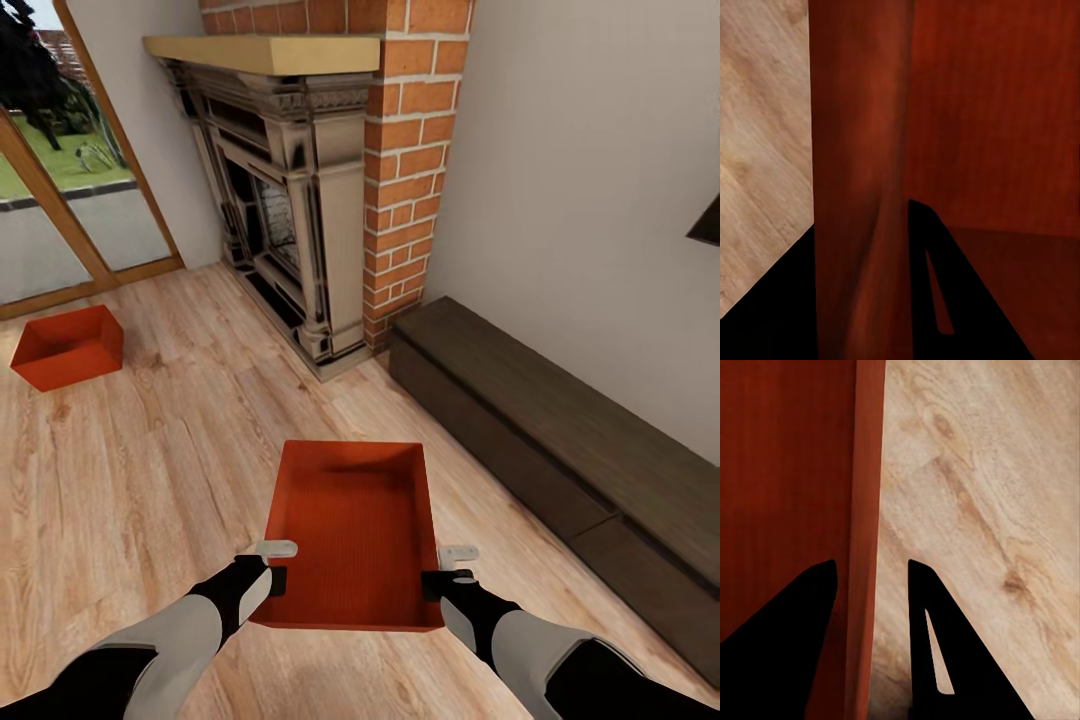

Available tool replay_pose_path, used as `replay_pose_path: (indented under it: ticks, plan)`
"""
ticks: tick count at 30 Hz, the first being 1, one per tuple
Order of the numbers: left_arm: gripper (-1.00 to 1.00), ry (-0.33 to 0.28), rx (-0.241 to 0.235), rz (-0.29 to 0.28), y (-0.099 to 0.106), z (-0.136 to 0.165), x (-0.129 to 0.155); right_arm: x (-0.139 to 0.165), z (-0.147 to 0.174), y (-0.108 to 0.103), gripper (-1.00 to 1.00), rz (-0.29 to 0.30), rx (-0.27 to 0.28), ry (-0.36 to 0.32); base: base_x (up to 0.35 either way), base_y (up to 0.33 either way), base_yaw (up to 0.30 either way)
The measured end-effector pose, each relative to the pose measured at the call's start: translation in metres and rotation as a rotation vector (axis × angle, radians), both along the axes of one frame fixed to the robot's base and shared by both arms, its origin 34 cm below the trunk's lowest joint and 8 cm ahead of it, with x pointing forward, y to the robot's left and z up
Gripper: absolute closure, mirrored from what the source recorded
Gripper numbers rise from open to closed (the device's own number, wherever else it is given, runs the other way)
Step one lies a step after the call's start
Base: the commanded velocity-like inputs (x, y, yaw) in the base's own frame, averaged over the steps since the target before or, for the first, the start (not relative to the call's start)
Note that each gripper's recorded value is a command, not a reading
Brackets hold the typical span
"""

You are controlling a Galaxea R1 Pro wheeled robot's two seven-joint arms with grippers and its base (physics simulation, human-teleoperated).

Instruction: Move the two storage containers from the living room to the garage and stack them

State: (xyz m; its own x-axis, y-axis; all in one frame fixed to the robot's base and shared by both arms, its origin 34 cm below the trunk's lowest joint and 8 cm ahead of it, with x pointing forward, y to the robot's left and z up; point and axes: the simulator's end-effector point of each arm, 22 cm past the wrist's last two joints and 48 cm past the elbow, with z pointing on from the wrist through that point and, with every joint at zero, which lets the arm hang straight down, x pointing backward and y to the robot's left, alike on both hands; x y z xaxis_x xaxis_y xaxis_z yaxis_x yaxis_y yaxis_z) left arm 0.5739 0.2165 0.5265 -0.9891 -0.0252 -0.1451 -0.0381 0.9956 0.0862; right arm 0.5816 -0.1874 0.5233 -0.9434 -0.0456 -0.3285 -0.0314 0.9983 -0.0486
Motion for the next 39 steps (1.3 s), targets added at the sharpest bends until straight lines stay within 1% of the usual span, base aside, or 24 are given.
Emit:
replay_pose_path:
  ticks: [39]
  plan:
    - [1.0,-0.001,-0.001,0.005,0.0,0.048,-0.007,-0.005,0.049,0.0,1.0,0.003,-0.002,-0.002,0.0,0.0,0.0]
